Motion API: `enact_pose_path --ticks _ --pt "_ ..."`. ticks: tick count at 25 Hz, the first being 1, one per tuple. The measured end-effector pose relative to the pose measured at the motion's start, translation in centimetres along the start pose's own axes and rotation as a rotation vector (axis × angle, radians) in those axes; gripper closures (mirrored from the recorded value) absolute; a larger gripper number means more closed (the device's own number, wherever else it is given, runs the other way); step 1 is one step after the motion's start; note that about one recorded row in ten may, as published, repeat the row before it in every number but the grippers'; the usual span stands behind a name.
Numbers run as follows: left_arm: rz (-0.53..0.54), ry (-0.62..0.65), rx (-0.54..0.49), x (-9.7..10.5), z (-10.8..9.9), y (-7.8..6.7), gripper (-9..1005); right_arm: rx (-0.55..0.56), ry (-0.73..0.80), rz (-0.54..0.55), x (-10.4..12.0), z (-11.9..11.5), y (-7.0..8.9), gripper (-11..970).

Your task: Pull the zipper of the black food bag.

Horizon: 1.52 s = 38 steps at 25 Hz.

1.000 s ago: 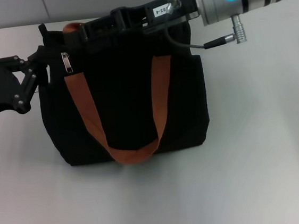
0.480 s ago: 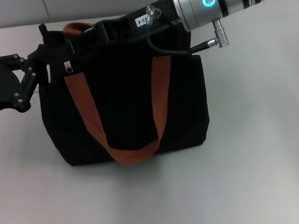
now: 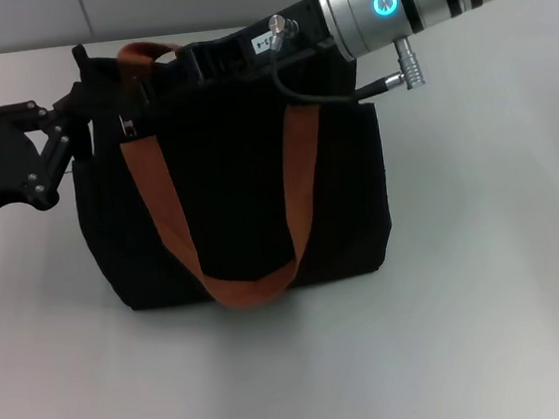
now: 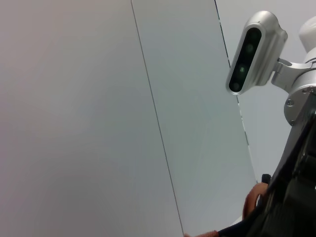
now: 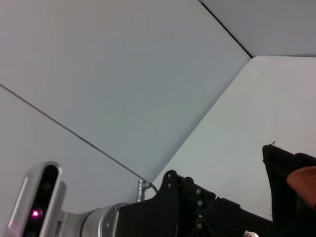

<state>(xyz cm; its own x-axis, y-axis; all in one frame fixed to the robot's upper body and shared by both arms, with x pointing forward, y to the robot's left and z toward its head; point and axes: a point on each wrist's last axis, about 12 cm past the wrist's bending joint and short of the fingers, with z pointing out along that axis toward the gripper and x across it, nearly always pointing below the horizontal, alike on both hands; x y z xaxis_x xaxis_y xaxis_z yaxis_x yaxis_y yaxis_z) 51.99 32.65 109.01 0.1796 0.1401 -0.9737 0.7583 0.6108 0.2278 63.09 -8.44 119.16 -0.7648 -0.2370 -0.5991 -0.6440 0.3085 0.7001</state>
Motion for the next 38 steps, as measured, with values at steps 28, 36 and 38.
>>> enact_pose_path --ticks 28,36,38 --pt "0.000 -0.030 0.013 -0.5 0.2 0.1 969 0.036 0.025 -0.037 -0.3 1.2 0.3 633" --pt "-0.009 -0.038 0.022 -0.6 0.3 0.1 969 0.036 0.026 -0.040 -0.5 1.4 0.5 685" --pt "-0.008 -0.045 0.028 -0.7 0.4 0.1 969 0.040 0.026 -0.041 -0.5 1.5 0.4 685"
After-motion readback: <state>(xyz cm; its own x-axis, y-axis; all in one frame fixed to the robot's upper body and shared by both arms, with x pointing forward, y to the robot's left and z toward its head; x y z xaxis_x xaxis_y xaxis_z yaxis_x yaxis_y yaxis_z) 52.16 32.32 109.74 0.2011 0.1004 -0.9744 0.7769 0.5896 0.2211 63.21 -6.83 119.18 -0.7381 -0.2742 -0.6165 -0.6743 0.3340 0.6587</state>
